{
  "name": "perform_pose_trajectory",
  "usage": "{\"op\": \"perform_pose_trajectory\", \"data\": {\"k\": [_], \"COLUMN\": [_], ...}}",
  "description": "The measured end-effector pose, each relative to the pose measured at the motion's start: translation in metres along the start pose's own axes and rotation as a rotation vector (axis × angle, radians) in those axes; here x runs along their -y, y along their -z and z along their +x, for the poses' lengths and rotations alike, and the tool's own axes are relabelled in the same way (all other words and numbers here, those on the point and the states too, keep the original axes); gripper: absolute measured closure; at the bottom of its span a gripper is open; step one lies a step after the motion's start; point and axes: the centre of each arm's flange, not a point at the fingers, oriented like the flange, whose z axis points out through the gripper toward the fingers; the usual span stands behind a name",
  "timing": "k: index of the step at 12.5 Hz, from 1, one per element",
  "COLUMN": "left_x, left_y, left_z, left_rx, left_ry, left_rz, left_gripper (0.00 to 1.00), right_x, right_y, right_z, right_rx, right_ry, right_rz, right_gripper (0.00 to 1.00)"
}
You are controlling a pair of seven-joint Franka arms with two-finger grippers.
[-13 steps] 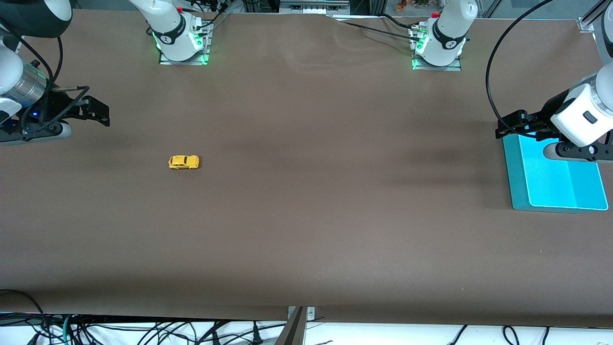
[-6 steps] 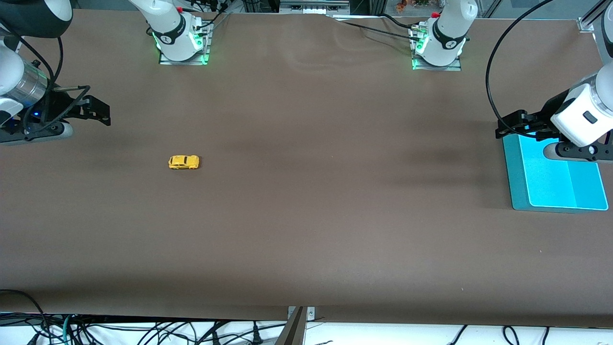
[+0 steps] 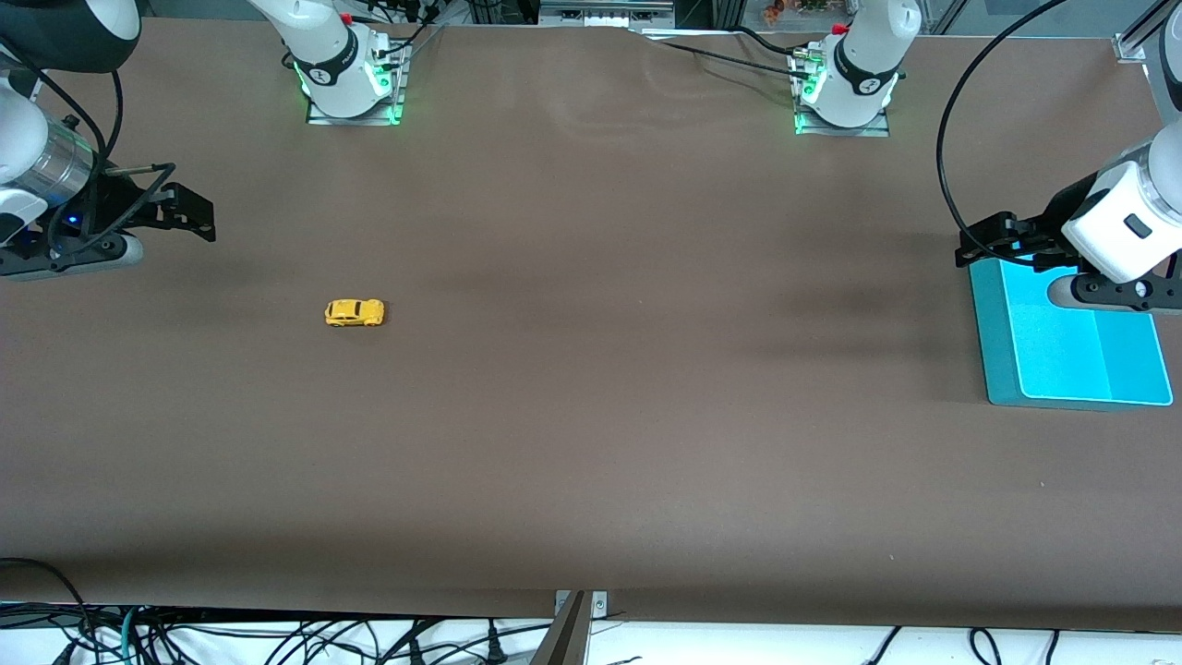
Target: Wind and store yellow beetle car
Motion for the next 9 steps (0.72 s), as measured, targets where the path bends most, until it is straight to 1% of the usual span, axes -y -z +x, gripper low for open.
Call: {"op": "perform_pose_trajectory", "data": {"k": [4,7,9], "left_x": [0.000,0.000,0.000], "left_y": [0.000,0.000,0.000], "left_z": [0.000,0.000,0.000], "left_rx": [0.000,0.000,0.001], "left_ry": [0.000,0.000,0.000], "left_rz": [0.000,0.000,0.000], "left_gripper": [0.00,0.00,0.00], "right_x": [0.002,0.036,0.055], "right_y": [0.000,-0.007,-0.011], "right_z": [0.000,0.000,0.000], "right_rx": [0.001,0.039,0.049], "right_ry": [0.014,0.100,0.135], "right_rz": [0.000,0.002,0.000], "right_gripper": [0.00,0.00,0.00]}}
